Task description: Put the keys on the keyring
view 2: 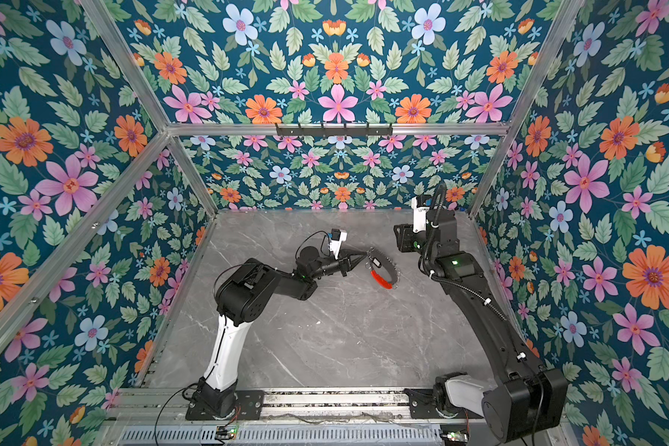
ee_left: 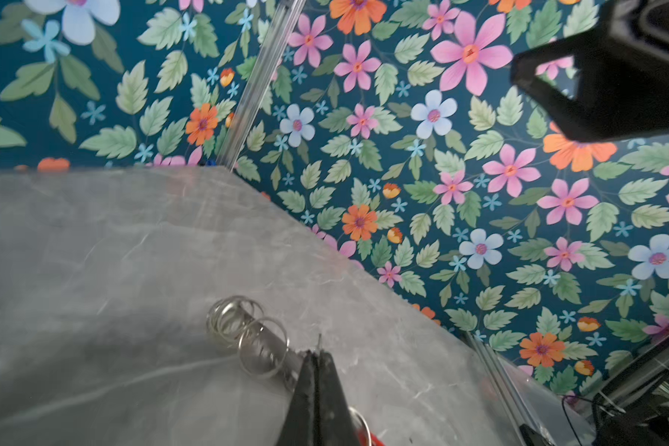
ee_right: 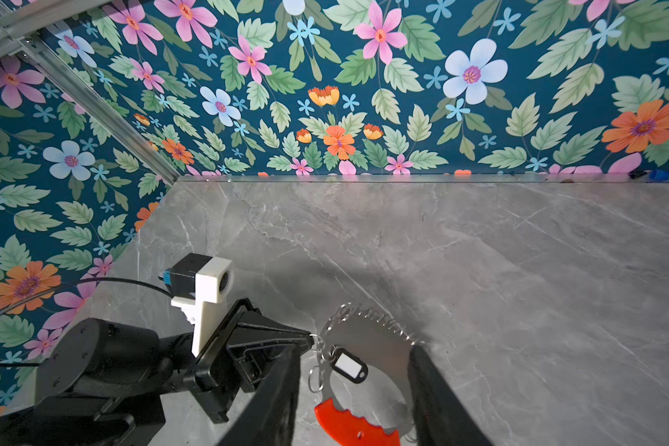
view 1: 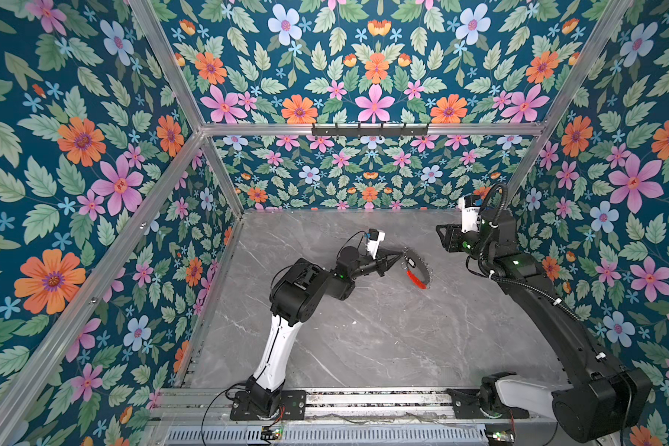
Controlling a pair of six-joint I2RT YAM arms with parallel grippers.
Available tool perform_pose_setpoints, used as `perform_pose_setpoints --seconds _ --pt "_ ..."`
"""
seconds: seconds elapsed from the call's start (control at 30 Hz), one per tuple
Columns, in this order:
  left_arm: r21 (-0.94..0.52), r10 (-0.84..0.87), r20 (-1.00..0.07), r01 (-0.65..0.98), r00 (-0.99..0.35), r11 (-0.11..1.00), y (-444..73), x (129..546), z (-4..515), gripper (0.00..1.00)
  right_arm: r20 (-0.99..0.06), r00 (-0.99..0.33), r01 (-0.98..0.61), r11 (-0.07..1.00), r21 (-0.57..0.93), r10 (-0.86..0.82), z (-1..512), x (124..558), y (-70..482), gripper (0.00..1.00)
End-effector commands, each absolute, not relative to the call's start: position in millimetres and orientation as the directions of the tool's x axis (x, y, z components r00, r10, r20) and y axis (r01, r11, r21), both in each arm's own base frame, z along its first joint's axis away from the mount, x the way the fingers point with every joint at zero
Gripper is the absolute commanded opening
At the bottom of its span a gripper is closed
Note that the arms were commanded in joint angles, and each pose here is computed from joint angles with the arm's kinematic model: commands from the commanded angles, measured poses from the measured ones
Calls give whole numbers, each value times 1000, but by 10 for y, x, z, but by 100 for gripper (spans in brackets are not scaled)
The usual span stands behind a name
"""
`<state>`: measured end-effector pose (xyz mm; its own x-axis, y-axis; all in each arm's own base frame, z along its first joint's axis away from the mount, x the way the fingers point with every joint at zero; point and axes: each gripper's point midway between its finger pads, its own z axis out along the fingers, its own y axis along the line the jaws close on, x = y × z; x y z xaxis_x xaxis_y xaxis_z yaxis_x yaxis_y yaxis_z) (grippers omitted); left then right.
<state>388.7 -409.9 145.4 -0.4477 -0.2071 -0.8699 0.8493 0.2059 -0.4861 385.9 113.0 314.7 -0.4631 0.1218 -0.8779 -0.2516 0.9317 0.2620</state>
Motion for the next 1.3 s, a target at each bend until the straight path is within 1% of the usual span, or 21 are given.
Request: perform_pose_setpoints --seconds 0.0,0.17,0.2,0.23,0.27,0.3,0.33,0.37,0.4,0.5,0.57,0.67,0.73,0.77,0.83,0.87,0.93,1.03,1.13,1.2,1.27 --pt "-436 -235 -892 869 -385 233 -3916 3856 1384 0 -886 -440 -281 914 293 149 3225 3899 1202 47" --pt "-484 -248 -871 830 -424 279 -3628 3870 1193 1 -876 -458 -283 909 306 153 3154 3935 1230 47" --pt "-482 -243 -873 826 -423 292 -3598 3881 1175 6 -874 -462 -279 911 305 151 3129 3944 1226 47" --pt "-483 -236 -874 818 -425 313 -3558 3894 1141 14 -871 -468 -271 914 301 148 3086 3959 1216 47" --pt "-477 -230 -878 813 -421 334 -3518 3904 1129 23 -869 -473 -256 921 294 146 3037 3971 1191 49" --pt "-468 -220 -883 812 -414 350 -3488 3900 1125 40 -867 -476 -239 927 288 147 2987 3986 1160 53" --pt "-454 -208 -891 809 -404 374 -3447 3907 1141 94 -863 -481 -203 938 281 154 2928 4005 1098 64" --pt "-449 -193 -893 795 -406 407 -3388 3931 1159 100 -857 -484 -133 953 272 178 2868 4020 977 79" --pt "-446 -173 -893 776 -414 446 -3318 3953 1156 100 -850 -488 -77 961 267 197 2803 4022 874 98" --pt "-352 -77 -910 663 -407 661 -2935 4061 1232 100 -815 -502 61 951 302 291 2606 3991 527 99" --pt "-184 54 -931 592 -361 785 -2623 4036 1331 100 -782 -506 186 931 313 364 2387 3935 233 99" --pt "72 207 -934 417 -290 906 -2047 4020 1483 100 -775 -482 402 889 218 408 2000 3753 -225 99" --pt "219 294 -915 272 -277 937 -1651 3979 1543 100 -798 -477 445 885 141 367 1810 3671 -373 99" --pt "274 324 -904 205 -277 940 -1461 3953 1560 100 -815 -483 427 899 99 320 1716 3652 -395 99" --pt "304 331 -899 135 -287 943 -1173 3914 1558 100 -851 -471 389 920 36 232 1565 3633 -424 99" --pt "291 309 -905 104 -294 951 -1030 3899 1538 100 -867 -458 368 930 15 195 1475 3612 -421 99" --pt "256 259 -923 45 -284 965 -788 3871 1515 100 -900 -406 337 941 12 157 1376 3584 -404 99" --pt "258 249 -939 -8 -236 966 -562 3808 1445 100 -945 -305 271 962 34 120 1325 3573 -320 99" --pt "230 213 -952 -57 -221 972 -378 3810 1301 100 -943 -317 249 969 15 96 1207 3649 -287 99" --pt "217 192 -958 -102 -213 971 -250 3853 1281 100 -951 -297 260 966 8 88 1148 3706 -316 99" --pt "194 169 -963 -103 -211 976 -177 3881 1233 100 -957 -276 245 969 15 84 1108 3733 -310 99"
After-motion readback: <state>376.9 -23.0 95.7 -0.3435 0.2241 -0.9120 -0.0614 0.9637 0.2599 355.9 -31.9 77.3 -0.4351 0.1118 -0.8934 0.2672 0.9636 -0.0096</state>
